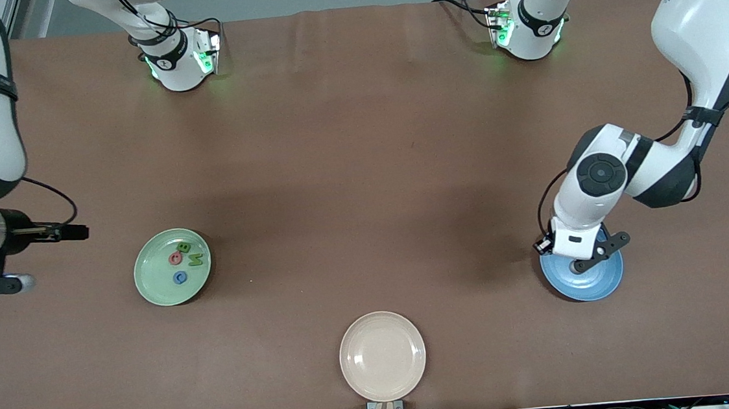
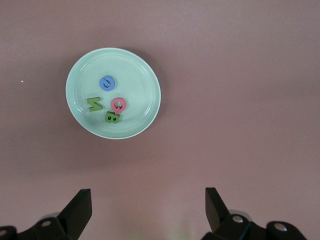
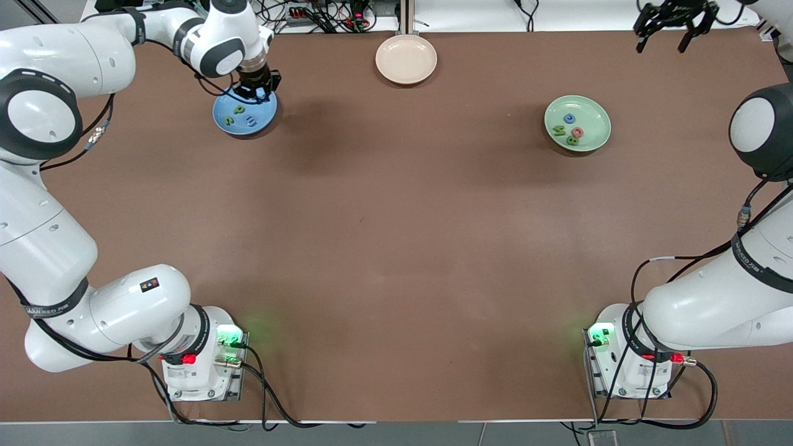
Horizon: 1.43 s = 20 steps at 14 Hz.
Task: Sort upper and lower case letters into plates
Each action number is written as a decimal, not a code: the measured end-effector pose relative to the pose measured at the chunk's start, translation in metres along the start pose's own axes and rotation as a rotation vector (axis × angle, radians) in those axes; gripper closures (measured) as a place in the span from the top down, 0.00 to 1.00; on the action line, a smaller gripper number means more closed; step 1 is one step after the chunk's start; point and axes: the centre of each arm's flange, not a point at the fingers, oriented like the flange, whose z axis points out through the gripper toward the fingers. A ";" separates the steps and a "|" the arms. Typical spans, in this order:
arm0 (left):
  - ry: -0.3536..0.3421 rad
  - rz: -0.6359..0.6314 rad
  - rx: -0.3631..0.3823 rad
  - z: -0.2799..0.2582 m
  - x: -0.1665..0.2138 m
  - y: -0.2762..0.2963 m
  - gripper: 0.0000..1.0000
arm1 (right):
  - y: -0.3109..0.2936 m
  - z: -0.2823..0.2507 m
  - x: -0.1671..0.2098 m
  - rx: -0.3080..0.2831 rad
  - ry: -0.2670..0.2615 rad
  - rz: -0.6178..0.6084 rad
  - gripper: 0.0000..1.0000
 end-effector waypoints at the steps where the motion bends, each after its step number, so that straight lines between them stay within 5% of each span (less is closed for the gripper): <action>1: 0.000 0.013 0.014 0.007 0.008 -0.010 0.26 | 0.004 -0.005 -0.001 0.001 0.006 0.000 1.00; 3: 0.000 0.019 0.034 0.017 0.021 -0.026 0.31 | 0.005 -0.011 -0.001 0.001 0.019 0.003 1.00; 8: 0.020 0.011 0.030 0.009 0.033 -0.030 0.82 | 0.005 -0.025 -0.001 0.001 0.047 0.001 1.00; 10: 0.046 0.059 0.031 -0.007 0.041 -0.030 1.00 | 0.002 -0.024 -0.005 0.001 0.016 -0.003 1.00; 12: 0.049 0.106 0.033 -0.039 0.052 -0.035 1.00 | 0.001 -0.026 -0.013 0.002 -0.026 -0.005 1.00; 20: -0.067 0.243 0.097 -0.218 0.086 -0.092 1.00 | 0.012 -0.077 -0.066 0.017 0.042 0.005 1.00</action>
